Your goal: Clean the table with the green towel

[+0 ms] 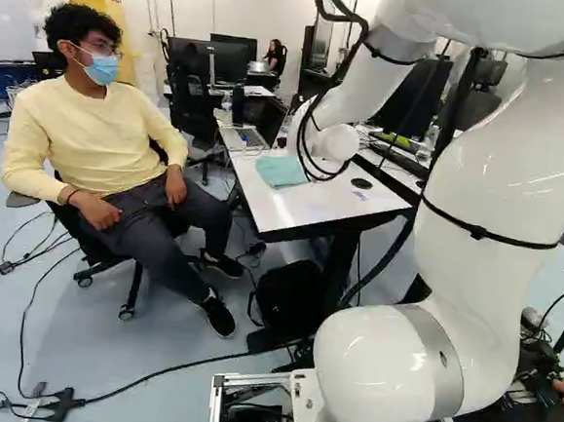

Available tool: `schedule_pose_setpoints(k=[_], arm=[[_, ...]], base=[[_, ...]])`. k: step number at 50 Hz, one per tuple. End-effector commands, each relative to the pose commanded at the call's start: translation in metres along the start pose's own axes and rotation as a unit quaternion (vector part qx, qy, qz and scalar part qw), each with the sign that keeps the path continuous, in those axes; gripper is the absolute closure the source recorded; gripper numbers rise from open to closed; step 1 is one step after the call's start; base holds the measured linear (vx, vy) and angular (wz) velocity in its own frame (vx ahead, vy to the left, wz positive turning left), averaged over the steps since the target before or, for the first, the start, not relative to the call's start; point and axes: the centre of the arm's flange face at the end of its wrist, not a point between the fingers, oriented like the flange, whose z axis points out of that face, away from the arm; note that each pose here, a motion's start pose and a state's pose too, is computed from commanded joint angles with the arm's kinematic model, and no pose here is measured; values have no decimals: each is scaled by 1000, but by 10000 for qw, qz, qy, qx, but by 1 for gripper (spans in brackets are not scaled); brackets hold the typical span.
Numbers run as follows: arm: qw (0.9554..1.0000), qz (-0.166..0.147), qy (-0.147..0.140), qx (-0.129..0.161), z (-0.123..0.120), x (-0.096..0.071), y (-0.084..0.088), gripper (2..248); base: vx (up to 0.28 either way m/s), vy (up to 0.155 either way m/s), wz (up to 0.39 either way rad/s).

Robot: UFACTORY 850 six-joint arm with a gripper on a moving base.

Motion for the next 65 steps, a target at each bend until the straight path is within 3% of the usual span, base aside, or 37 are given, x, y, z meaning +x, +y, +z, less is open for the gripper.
schedule_pose_setpoints(k=[34,65], arm=[[9985,-55,-528,115,39,4,-14,3],[9964,-73,-837,140,80,11,-18,3]], base=[[0,0,0],[0,0,0]])
